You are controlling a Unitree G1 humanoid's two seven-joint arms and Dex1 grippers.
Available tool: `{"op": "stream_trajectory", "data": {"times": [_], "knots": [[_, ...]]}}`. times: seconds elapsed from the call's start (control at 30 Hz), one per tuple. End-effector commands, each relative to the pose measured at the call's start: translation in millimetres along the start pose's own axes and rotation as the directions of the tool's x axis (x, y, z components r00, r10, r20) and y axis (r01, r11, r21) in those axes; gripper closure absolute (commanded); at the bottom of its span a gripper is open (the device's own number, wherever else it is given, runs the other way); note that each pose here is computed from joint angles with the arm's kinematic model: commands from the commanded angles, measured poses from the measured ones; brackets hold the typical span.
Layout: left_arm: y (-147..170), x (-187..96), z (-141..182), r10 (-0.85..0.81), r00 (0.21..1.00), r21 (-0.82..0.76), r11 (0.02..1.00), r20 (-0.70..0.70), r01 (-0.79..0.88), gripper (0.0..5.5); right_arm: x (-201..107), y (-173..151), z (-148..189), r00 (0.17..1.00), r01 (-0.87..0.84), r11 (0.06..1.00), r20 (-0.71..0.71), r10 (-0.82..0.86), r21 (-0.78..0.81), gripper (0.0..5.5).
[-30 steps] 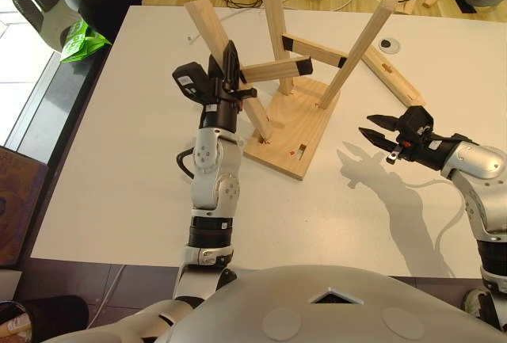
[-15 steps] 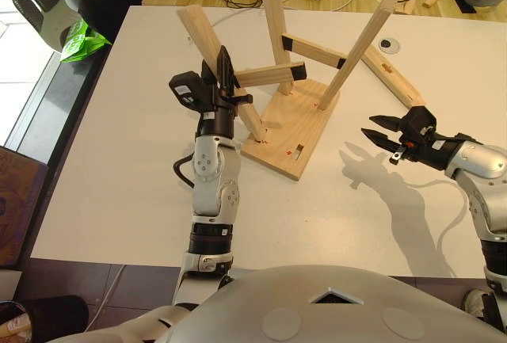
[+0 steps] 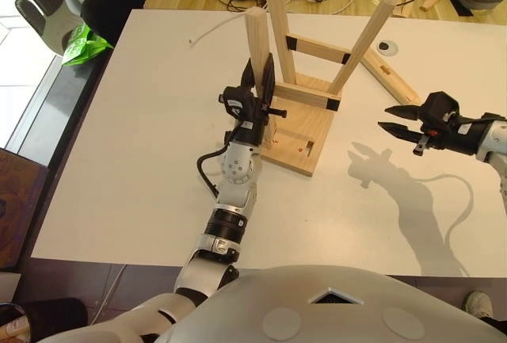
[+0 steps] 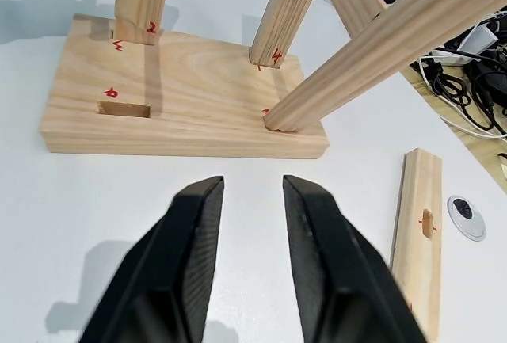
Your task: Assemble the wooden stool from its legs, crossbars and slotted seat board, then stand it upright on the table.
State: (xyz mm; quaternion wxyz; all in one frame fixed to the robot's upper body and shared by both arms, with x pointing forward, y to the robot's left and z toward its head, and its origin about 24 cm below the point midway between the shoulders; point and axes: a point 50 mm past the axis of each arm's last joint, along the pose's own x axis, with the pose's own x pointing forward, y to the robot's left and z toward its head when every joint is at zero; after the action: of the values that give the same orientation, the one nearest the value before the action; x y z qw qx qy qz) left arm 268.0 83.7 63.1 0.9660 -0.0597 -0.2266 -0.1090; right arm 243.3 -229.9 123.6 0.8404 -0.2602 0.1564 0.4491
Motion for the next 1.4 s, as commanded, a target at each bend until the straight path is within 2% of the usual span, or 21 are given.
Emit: {"op": "stream_trajectory", "data": {"times": [0.03,0.1,0.17,0.37,0.87,0.97,1.07,1.27,1.4], "knots": [[-29.4,1.9,-7.5,0.108,0.994,-0.055,0.993,0.014,-0.107,4.48,-11.6,-23.7,16.4,1.000,-0.019,0.996,-0.022,0.017,-0.084,4.11],[-23.9,2.9,-7.0,0.206,0.978,-0.065,0.977,0.038,-0.204,4.48,-14.8,-34.3,20.7,0.999,-0.025,0.993,-0.030,0.022,-0.113,4.11],[-26.0,2.0,-10.7,0.233,0.972,-0.066,0.971,0.037,-0.230,4.48,-15.7,-41.3,21.0,0.999,-0.013,0.992,-0.032,0.010,-0.122,4.11],[-28.1,11.2,-14.8,0.197,0.979,-0.093,0.977,0.045,-0.192,4.48,-9.4,-43.1,21.5,1.000,0.008,0.994,-0.013,-0.010,-0.108,4.11],[-25.4,4.5,-17.9,0.197,0.979,-0.100,0.977,0.057,-0.190,4.48,-7.4,-35.8,19.8,1.000,0.006,0.994,-0.012,-0.008,-0.110,4.11],[-8.5,11.9,4.7,0.090,0.979,0.142,0.983,0.182,-0.117,4.48,3.8,-32.3,17.7,0.998,0.045,0.996,0.053,-0.041,-0.075,4.11],[-8.7,12.4,13.3,0.070,0.974,0.215,0.970,0.215,-0.117,4.48,5.5,-31.6,16.9,0.997,0.054,0.996,0.063,-0.050,-0.067,4.11],[-9.2,12.1,16.5,0.076,0.974,0.242,0.962,0.214,-0.128,4.48,6.4,-31.2,17.8,0.996,0.057,0.996,0.070,-0.052,-0.066,4.11],[-9.7,14.0,17.2,0.143,0.970,0.139,0.975,0.196,-0.172,4.48,6.2,-31.6,18.2,0.996,0.054,0.996,0.068,-0.049,-0.074,4.11]]}}
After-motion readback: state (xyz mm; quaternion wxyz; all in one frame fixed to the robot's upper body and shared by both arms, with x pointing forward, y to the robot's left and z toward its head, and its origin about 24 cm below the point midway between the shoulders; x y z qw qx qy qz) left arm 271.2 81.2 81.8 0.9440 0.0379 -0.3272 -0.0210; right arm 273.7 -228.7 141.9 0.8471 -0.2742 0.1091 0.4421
